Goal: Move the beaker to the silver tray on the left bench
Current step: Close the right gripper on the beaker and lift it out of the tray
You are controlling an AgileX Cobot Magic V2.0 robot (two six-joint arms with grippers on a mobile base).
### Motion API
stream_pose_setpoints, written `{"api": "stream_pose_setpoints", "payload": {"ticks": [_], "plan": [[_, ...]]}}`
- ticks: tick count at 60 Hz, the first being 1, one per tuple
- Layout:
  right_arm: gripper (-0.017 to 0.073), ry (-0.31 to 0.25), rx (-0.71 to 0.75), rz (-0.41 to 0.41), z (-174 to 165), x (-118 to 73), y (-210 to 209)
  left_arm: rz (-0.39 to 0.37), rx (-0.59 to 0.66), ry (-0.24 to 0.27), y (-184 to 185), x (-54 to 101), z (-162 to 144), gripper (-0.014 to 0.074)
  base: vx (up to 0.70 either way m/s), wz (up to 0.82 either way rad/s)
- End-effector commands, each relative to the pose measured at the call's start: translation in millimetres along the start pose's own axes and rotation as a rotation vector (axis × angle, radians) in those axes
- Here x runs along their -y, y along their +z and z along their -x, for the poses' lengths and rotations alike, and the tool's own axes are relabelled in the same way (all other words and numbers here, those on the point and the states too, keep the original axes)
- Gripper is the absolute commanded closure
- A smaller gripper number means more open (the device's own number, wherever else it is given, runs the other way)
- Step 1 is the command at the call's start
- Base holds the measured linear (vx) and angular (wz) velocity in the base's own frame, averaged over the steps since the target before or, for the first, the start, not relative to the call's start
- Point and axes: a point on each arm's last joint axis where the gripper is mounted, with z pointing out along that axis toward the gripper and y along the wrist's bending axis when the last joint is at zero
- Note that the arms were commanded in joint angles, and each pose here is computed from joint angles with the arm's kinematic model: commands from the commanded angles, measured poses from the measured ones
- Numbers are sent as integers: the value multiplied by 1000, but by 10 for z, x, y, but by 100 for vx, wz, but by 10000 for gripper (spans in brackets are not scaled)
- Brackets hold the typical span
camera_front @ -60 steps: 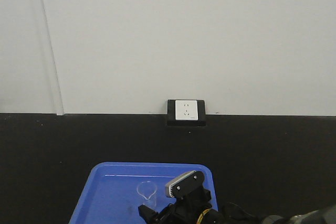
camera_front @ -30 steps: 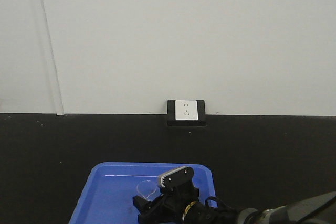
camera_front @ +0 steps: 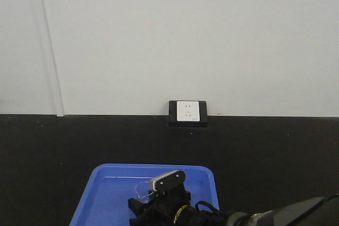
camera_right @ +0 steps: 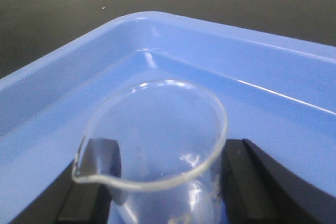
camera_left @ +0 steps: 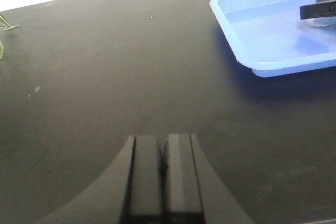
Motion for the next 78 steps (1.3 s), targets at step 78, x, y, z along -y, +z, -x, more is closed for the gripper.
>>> {"api": "stream_pose_setpoints", "payload": {"ticks": [78], "plan": [[571, -104, 92, -325, 1785, -725, -3385, -3, 70, -1, 17, 9, 16, 592, 0, 0]]}}
